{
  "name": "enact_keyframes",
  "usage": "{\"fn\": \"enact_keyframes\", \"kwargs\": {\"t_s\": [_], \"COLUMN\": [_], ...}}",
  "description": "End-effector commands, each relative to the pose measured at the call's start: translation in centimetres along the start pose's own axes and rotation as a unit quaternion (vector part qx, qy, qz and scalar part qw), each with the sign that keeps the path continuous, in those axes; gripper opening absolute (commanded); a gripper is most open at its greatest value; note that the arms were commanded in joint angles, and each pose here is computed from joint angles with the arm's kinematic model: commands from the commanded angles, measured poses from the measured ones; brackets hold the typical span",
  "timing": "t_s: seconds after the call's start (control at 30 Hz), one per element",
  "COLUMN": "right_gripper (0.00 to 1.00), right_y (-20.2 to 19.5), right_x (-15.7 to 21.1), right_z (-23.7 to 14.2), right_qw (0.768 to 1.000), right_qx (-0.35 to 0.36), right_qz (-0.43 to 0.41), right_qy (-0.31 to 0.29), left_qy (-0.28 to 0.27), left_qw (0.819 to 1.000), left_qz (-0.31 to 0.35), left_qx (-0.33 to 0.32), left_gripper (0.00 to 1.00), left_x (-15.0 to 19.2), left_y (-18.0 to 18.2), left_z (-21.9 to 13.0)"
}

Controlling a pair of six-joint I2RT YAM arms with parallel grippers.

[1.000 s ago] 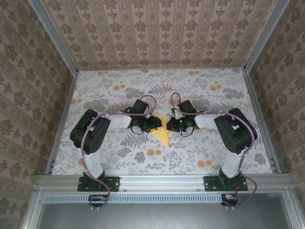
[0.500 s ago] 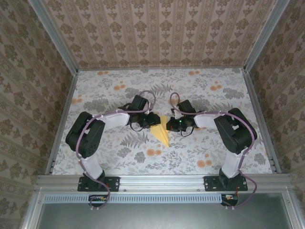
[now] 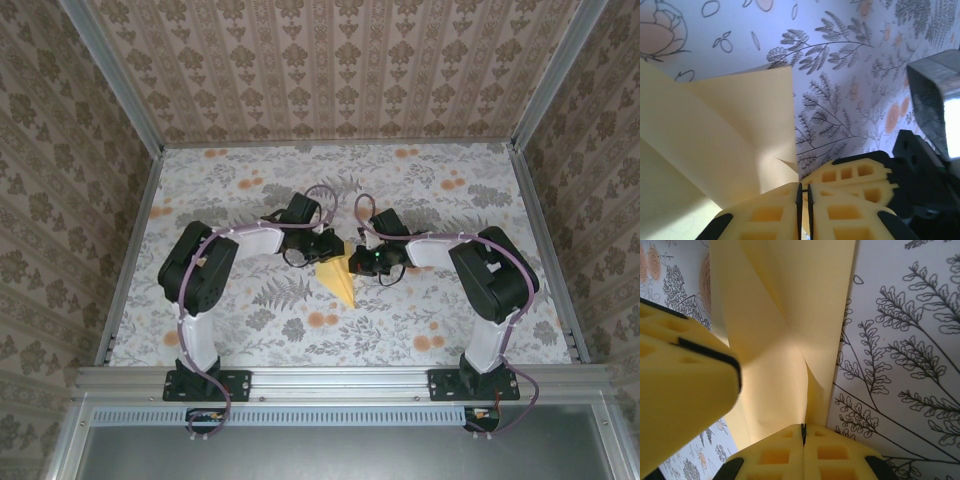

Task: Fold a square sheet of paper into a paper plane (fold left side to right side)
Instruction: Fourth fold the wing at the center of the table.

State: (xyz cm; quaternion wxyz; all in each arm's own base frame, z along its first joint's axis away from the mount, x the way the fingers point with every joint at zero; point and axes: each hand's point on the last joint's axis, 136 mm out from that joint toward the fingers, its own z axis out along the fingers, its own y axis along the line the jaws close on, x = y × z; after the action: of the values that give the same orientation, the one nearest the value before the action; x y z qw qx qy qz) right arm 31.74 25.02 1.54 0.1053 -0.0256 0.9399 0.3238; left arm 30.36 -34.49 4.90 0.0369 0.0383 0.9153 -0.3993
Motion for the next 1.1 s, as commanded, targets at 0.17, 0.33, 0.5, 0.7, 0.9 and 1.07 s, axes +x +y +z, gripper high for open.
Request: {"fn": "enact_keyframes", "kwargs": {"t_s": [0.17,0.33,0.5,0.7,0.9,1.07], "right_gripper": [0.02,0.02,0.02,0.04,0.15,0.23], "right_y": [-2.4,-2.7,-2.7,-1.8,1.2,3.2], "right_x": [1.9,2.0,2.0,1.1,-1.2,-0.8], "right_z": [0.5,0.5,0.4,-0.2,-2.8,-5.4], "right_qw": [0.998,0.997,0.997,0.998,0.999,0.999], "right_qx": [0.055,0.063,0.064,0.052,0.017,-0.004], "right_qz": [0.007,0.006,0.006,-0.001,-0.020,-0.032], "right_qy": [0.031,0.034,0.034,0.019,-0.026,-0.034], "left_qy": [0.016,0.019,0.021,0.030,0.036,0.035], "left_qw": [0.999,0.999,0.998,0.996,0.995,0.995], "left_qz": [0.005,-0.003,-0.006,-0.014,-0.022,-0.022], "left_qx": [-0.032,-0.048,-0.058,-0.078,-0.091,-0.094], "left_gripper": [0.13,0.13,0.13,0.13,0.12,0.11], "left_x": [0.7,1.1,1.4,2.1,3.0,3.0], "left_y": [1.9,3.5,4.4,5.8,7.1,7.3], "left_z": [0.6,0.8,1.0,1.2,1.4,1.4]}}
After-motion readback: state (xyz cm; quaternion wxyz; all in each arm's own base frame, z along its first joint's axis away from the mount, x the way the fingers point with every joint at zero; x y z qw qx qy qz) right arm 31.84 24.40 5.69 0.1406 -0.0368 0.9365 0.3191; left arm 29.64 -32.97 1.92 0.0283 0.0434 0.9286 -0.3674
